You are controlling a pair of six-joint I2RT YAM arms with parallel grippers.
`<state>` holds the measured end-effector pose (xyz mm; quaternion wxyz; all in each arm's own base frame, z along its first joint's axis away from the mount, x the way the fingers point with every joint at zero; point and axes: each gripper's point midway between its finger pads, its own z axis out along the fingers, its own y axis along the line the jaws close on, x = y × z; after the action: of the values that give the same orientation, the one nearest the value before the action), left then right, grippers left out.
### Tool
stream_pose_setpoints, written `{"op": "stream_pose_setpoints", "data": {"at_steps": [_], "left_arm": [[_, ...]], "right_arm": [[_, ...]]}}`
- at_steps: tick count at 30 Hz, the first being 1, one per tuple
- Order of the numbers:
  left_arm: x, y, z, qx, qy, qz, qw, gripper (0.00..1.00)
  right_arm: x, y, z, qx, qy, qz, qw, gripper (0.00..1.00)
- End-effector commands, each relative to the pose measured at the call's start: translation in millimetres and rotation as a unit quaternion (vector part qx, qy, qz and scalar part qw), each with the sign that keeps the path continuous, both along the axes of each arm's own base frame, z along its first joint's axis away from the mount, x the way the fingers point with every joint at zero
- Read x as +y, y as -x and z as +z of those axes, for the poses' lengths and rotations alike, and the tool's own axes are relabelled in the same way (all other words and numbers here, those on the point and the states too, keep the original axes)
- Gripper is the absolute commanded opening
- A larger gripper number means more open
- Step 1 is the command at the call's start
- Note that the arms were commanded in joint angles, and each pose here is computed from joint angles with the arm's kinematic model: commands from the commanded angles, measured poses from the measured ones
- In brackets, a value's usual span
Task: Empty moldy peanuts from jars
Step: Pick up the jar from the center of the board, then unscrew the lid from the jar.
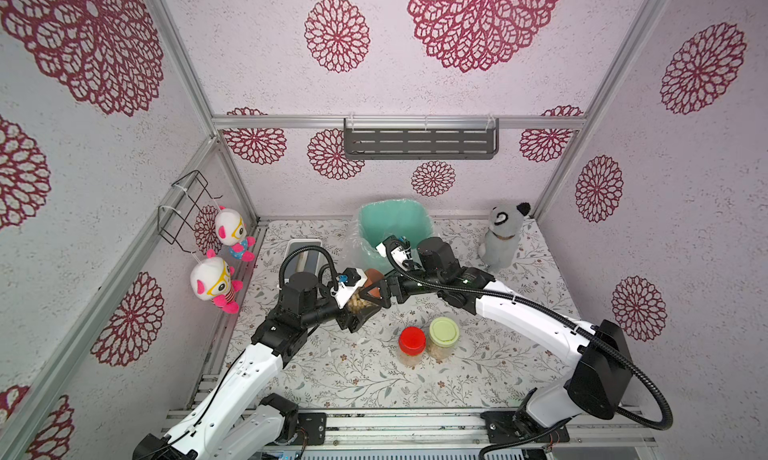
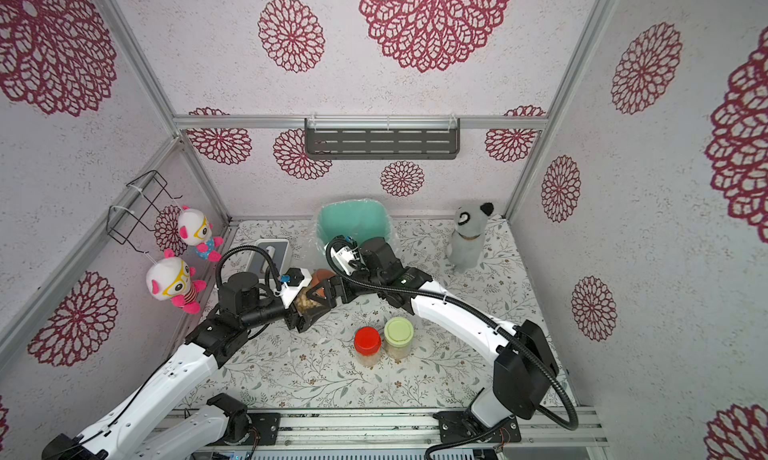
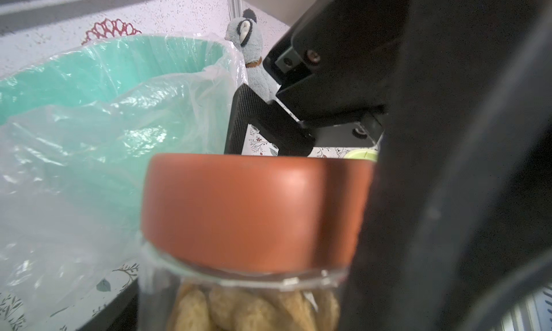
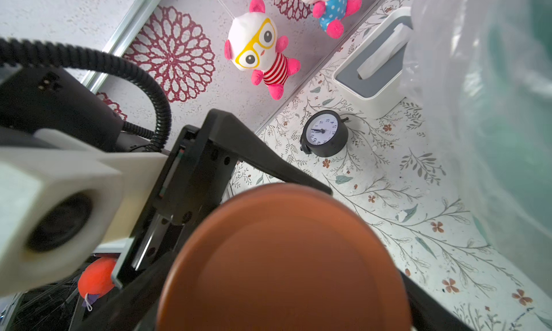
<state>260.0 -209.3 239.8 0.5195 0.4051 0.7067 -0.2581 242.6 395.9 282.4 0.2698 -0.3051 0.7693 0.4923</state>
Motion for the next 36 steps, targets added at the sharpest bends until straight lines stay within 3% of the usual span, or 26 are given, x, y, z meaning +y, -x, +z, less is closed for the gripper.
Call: {"op": "stream_pose_setpoints", "data": {"at_steps": [1, 8, 23, 30, 36], "left_arm": [[0, -1, 22, -0.037, 0.018, 0.002, 0.999, 0.0], [1, 0, 24, -0.041, 0.019, 0.006, 0.999, 0.0], [1, 0, 28, -0.049, 0.024, 0.003, 0.998, 0.0], [3, 2, 26, -0.055, 0.02, 0.006, 0.998, 0.0], [2, 5, 25, -0.056, 0.02, -0.002, 0.998, 0.0]], "right_arm": [[-9, -5, 36, -0.046, -0.025, -0.021, 0.998, 0.99], [-21, -10, 35, -0.041, -0.032, -0.045, 0.998, 0.98], [-5, -7, 33, -0.007, -0.045, -0.01, 0.999, 0.97], [-3, -7, 28, 0.0, -0.038, -0.004, 0.999, 0.83], [-9, -4, 24, -0.027, -0.015, 0.006, 0.999, 0.61]]}}
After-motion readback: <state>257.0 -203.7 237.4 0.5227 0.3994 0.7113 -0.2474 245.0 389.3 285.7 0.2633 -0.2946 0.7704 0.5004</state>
